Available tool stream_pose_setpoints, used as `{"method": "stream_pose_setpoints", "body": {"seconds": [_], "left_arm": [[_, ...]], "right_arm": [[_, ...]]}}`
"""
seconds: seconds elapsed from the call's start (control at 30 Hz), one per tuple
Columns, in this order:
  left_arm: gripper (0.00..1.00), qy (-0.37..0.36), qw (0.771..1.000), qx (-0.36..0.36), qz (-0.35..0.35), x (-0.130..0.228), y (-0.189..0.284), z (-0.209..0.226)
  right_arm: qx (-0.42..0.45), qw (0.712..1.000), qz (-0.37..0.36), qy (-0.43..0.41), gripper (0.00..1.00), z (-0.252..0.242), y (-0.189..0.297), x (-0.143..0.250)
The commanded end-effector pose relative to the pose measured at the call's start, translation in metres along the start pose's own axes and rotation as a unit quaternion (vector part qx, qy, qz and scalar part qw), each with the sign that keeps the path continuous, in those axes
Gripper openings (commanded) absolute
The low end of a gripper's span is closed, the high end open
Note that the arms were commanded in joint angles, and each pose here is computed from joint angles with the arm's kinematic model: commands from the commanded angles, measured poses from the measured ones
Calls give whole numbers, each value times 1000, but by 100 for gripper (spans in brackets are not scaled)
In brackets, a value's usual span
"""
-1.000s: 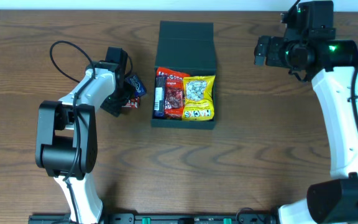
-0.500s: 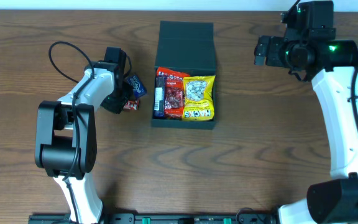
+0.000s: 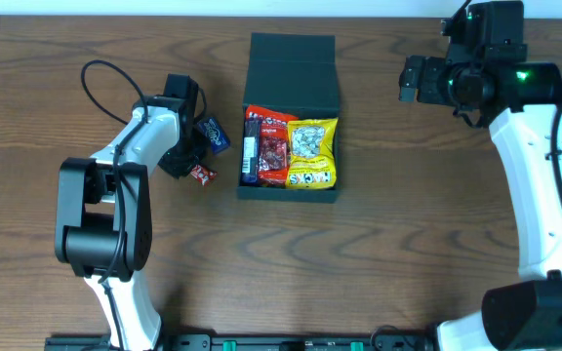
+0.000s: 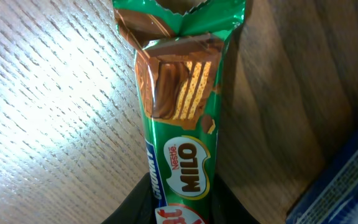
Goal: Pack container
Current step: 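Carry the green Milo bar into the box and push it down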
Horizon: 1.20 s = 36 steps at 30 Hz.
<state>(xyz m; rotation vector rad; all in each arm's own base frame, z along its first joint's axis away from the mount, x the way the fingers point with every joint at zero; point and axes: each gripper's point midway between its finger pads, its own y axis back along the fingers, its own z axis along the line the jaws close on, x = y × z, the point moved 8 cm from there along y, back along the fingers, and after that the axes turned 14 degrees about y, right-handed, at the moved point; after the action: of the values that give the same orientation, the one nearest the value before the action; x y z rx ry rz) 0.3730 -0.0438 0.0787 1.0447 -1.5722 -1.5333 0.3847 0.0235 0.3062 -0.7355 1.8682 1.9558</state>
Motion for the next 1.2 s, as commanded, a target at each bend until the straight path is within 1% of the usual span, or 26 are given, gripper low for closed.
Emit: {"method": "stream_pose_setpoints", "body": {"seconds": [0.0,0.2,0.3,0.37,0.47,0.53,0.6,0.7,0.77,0.8,0.93,1.17], "left_arm": [[18,-35,999,17,-28,-10,19,-10],[18,-81,991,56,-91,-21,71,-25],[17,-117,982,91,-120,-17,105,-34],[18,-147,972,121,-136,-5,129,-41],[18,-191,959,153,-145,19,149,-48],[19,-243,942,173,-152,41,157,-55],[19,-300,922,187,-158,63,160,-63],[21,-395,882,196,-163,100,158,-73],[21,-440,863,191,-159,123,151,-76],[21,-453,858,185,-154,133,145,-77],[21,-481,852,157,-134,155,120,-78],[20,-493,856,116,-100,161,90,-74]], "right_arm": [[5,1000,-1,-3,99,-4,0,-1],[8,1000,-1,-3,99,-9,0,0],[9,1000,-1,-10,99,-15,0,0],[8,1000,-1,-18,99,-21,1,1],[0,1000,-2,-26,99,-26,1,2],[0,1000,-3,-30,100,-29,2,2],[1,1000,-3,-31,99,-31,2,2],[2,999,-2,-33,99,-32,2,3],[1,999,-1,-33,99,-31,2,3],[0,999,1,-33,99,-31,2,4],[-1,999,11,-34,99,-31,2,7],[-3,999,27,-35,99,-30,2,12]]}}
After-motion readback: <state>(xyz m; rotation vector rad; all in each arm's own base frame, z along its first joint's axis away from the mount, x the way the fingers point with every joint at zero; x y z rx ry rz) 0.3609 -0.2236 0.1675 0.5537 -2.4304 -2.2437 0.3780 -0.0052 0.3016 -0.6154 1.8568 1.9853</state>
